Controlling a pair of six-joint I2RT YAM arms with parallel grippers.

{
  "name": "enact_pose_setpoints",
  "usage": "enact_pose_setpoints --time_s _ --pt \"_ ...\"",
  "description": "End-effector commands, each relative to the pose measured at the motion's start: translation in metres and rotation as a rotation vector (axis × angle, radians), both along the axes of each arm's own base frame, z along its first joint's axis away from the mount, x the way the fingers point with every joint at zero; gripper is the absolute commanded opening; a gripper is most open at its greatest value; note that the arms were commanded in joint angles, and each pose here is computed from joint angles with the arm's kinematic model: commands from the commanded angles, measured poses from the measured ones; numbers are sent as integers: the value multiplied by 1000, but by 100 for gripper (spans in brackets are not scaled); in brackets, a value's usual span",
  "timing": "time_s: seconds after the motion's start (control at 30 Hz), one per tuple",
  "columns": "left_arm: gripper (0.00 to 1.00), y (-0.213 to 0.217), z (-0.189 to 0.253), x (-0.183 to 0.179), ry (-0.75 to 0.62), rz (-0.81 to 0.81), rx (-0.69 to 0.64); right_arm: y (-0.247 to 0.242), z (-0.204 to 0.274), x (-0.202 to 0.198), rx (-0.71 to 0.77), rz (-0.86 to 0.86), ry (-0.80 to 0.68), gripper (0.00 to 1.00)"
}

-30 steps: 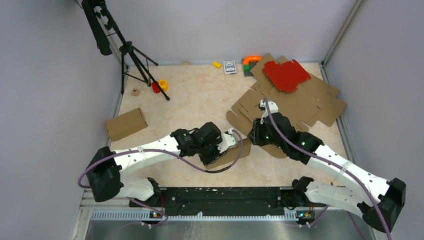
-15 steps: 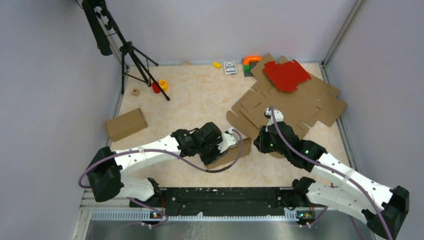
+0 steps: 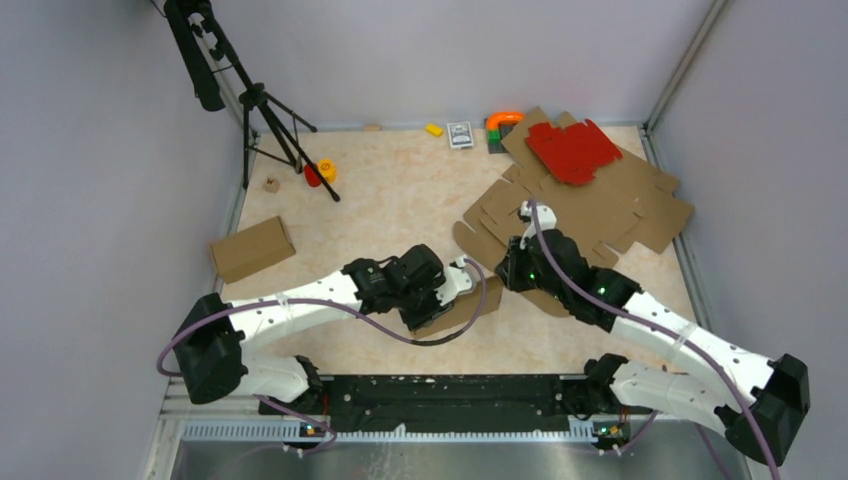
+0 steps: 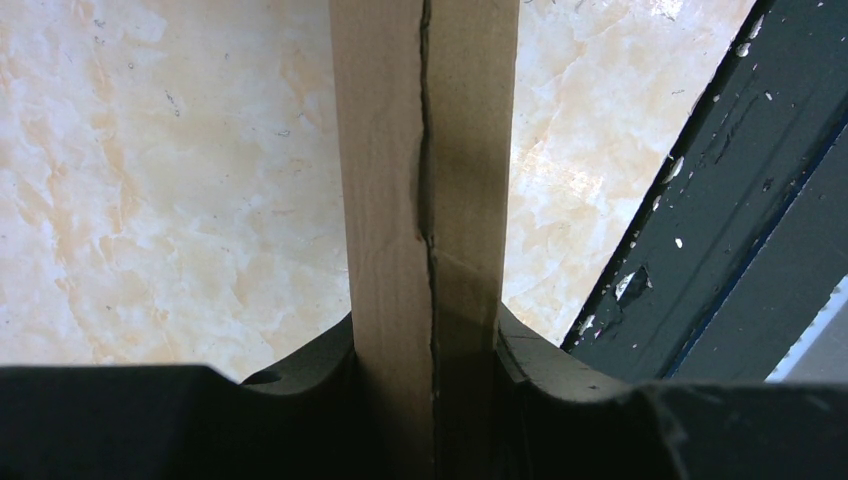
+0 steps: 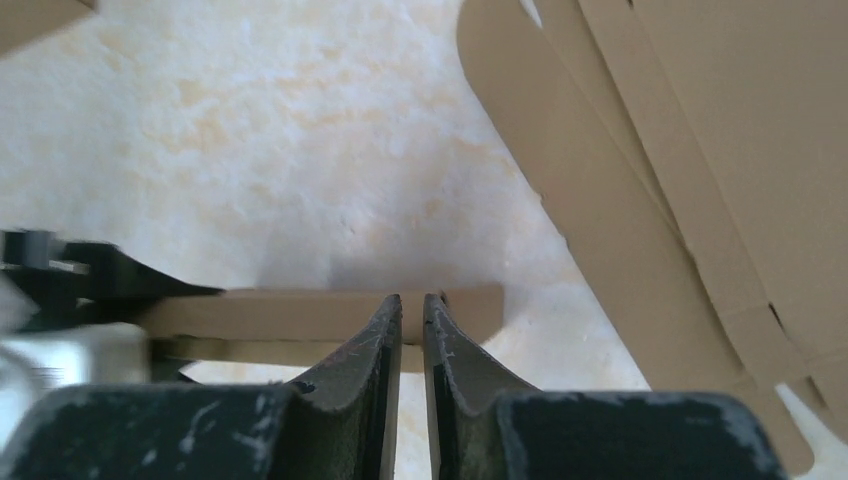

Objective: Fold the paper box

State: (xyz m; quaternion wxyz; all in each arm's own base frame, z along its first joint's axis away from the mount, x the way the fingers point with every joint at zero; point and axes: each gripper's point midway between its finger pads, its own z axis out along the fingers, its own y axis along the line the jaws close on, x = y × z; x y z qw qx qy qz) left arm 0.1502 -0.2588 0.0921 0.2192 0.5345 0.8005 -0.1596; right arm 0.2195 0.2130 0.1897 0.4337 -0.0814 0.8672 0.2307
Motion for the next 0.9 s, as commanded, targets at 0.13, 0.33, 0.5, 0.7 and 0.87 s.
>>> enact_pose_setpoints --time_s 0.13,0.33,0.5,0.7,0.87 --pt "20 2 -4 3 -12 18 28 -21 -59 -25 12 -54 107 9" --pt "20 1 -4 3 -12 14 26 -25 -62 -28 11 -59 106 8" --pt "20 2 -2 3 -17 10 25 -18 -20 -15 29 -44 19 10" --pt "20 1 0 3 -21 11 15 -4 2 -15 60 19 13 9" --pt "20 1 0 2 -22 9 15 -17 -49 -26 -16 -2 100 0"
